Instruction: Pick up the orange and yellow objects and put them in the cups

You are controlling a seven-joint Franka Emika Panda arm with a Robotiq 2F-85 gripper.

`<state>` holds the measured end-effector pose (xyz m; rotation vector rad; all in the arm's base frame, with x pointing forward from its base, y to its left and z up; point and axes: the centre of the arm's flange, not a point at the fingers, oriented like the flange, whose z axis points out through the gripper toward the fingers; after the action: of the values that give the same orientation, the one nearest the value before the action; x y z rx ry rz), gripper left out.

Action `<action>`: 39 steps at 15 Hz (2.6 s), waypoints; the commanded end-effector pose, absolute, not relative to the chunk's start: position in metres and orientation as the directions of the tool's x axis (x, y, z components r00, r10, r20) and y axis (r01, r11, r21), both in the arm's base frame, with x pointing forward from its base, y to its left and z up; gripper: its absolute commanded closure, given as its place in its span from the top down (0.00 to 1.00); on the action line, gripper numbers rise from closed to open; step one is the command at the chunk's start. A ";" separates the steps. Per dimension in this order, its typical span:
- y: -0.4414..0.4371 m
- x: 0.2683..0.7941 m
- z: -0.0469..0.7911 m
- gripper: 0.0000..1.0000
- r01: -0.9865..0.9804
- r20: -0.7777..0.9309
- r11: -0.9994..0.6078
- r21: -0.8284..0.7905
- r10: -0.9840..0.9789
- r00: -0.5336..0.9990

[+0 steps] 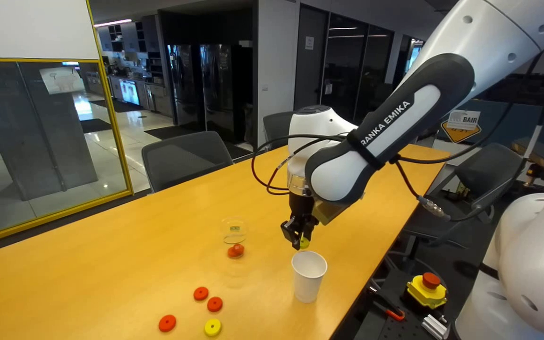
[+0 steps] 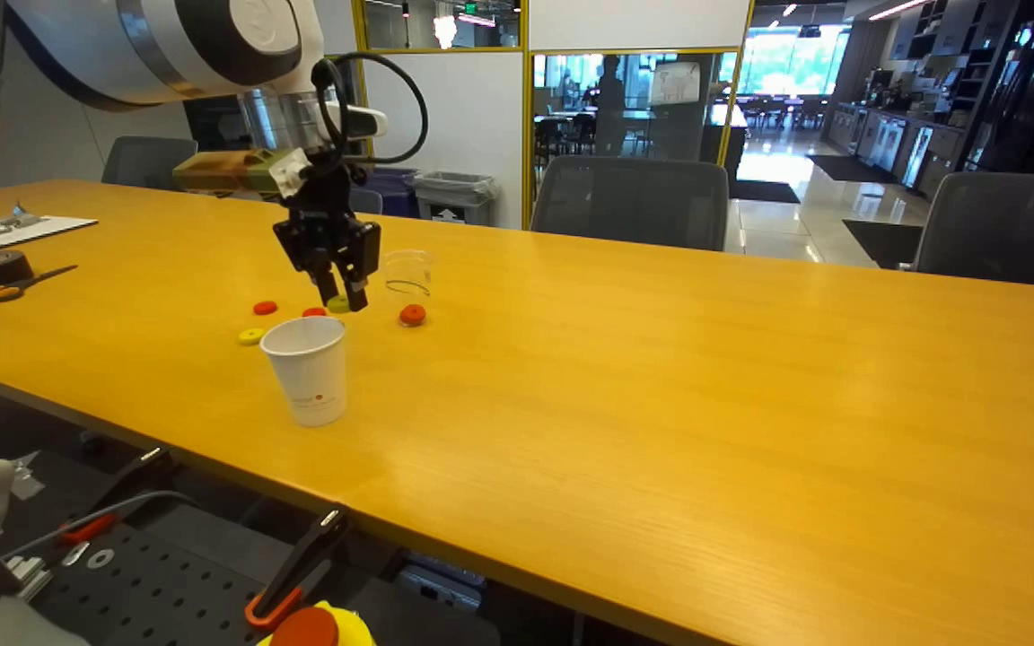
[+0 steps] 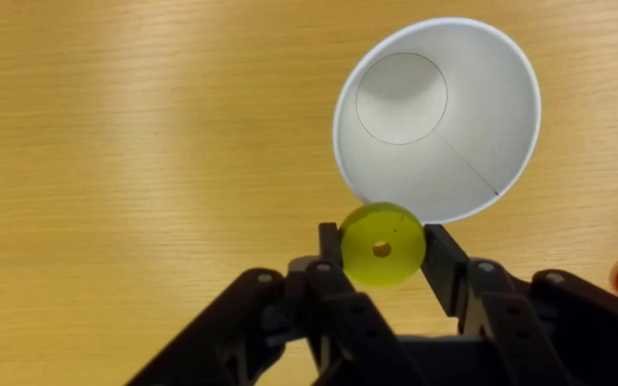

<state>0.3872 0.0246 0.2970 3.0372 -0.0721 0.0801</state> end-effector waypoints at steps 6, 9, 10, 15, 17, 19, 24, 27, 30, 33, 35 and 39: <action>0.035 0.367 0.300 0.22 -0.050 0.062 -0.995 0.081 -0.045 0.997; 0.035 0.367 0.296 0.22 -0.055 0.044 -0.995 0.085 -0.051 0.998; 0.034 0.367 0.295 0.22 -0.061 0.036 -0.994 0.087 -0.058 0.998; 0.031 0.367 0.287 0.23 -0.058 -0.024 -0.995 0.079 -0.060 0.998; 0.032 0.366 0.284 0.23 -0.057 -0.037 -0.996 0.072 -0.059 0.998; 0.032 0.366 0.283 0.22 -0.056 -0.046 -0.996 0.062 -0.059 0.997; 0.032 0.365 0.280 0.68 -0.059 -0.066 -0.997 0.051 -0.063 0.996; 0.032 0.364 0.282 0.82 -0.062 -0.064 -0.997 0.047 -0.065 0.996; 0.035 0.366 0.291 1.00 -0.066 -0.046 -0.996 0.060 -0.069 0.997; 0.045 0.373 0.306 1.00 -0.052 -0.015 -0.996 0.076 -0.053 0.998; 0.057 0.380 0.316 1.00 -0.026 0.006 -0.996 0.080 -0.026 1.000; 0.097 0.401 0.324 1.00 0.043 0.045 -0.996 0.082 0.047 0.998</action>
<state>0.3839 0.0670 0.3104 3.0684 0.0153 0.0294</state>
